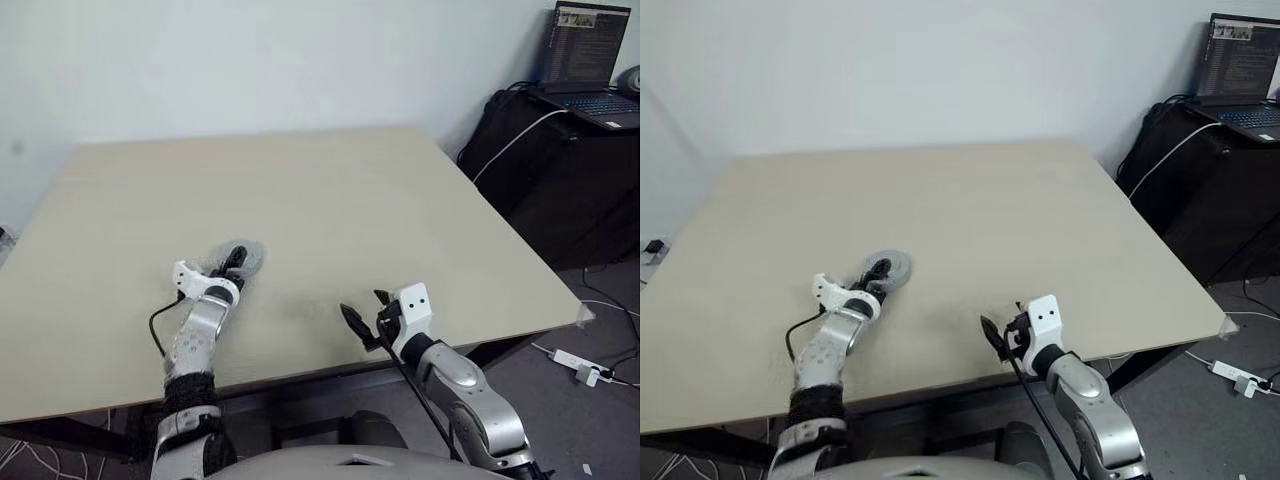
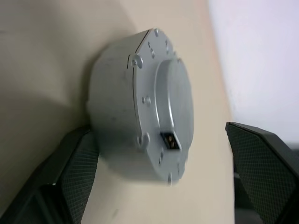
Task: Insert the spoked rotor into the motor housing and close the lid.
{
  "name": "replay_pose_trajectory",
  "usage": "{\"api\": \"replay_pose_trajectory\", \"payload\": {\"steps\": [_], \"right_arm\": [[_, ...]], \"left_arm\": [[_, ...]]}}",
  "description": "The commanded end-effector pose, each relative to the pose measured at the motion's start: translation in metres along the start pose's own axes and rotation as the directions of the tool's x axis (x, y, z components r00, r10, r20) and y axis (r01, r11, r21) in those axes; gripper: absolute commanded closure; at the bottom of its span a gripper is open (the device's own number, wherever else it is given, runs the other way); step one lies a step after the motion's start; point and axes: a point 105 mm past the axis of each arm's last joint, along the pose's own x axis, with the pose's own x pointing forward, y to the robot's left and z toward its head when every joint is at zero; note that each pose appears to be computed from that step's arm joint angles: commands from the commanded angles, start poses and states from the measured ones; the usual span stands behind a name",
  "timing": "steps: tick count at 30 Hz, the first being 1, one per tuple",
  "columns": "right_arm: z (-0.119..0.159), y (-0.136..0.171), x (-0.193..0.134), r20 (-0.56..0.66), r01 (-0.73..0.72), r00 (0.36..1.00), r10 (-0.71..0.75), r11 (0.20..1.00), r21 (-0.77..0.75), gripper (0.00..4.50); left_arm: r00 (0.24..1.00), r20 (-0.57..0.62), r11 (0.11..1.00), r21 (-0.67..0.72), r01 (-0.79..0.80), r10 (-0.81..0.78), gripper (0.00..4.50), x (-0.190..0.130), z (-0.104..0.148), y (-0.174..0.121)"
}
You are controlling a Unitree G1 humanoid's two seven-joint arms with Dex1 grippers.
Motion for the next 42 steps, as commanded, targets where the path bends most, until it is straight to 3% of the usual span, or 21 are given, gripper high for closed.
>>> {"api": "replay_pose_trajectory", "payload": {"steps": [1,4,7,10,14,19,24,30,35,42], "right_arm": [[0.012,-0.001,0.001,0.045,-0.005,0.999,0.004,1.000,0.026,0.00],[0.015,-0.003,0.001,0.067,0.003,0.998,-0.008,0.998,0.070,0.00],[0.024,-0.012,0.001,0.129,0.061,0.989,-0.074,0.993,0.102,0.00],[0.036,-0.020,-0.003,0.227,0.128,0.964,-0.140,0.990,0.066,0.00],[0.028,-0.036,-0.006,0.244,0.297,0.930,-0.274,0.953,-0.063,0.00],[0.015,-0.043,-0.012,0.267,0.367,0.908,-0.323,0.921,-0.131,0.00],[0.000,-0.044,-0.023,0.259,0.413,0.892,-0.371,0.901,-0.131,0.00],[0.005,-0.053,-0.030,0.297,0.482,0.848,-0.439,0.871,-0.090,0.00],[0.001,-0.052,-0.033,0.299,0.490,0.841,-0.450,0.869,-0.072,0.00],[-0.003,-0.050,-0.030,0.289,0.478,0.850,-0.440,0.875,-0.073,0.00]], "left_arm": [[0.988,-0.147,0.998,0.049,-0.030,0.037,0.03,-0.023,-0.025,0.019],[0.979,-0.202,0.972,0.219,0.080,-0.035,0.03,-0.040,-0.029,0.012],[0.975,-0.148,0.881,0.423,0.214,-0.165,0.03,-0.051,-0.024,-0.006],[0.973,-0.060,0.755,0.621,0.210,-0.221,0.03,-0.058,-0.021,-0.010],[0.961,0.073,0.563,0.822,0.093,-0.265,0.03,-0.064,-0.022,-0.005],[0.926,0.200,0.445,0.895,-0.039,-0.320,0.03,-0.067,-0.020,-0.004],[0.891,0.227,0.354,0.932,-0.080,-0.394,0.03,-0.067,-0.026,-0.008],[0.877,0.206,0.332,0.942,-0.057,-0.435,0.03,-0.064,-0.033,-0.013],[0.848,0.160,0.252,0.967,-0.032,-0.506,0.03,-0.062,-0.036,-0.027],[0.834,0.183,0.271,0.962,-0.042,-0.521,0.03,-0.062,-0.036,-0.032]]}}
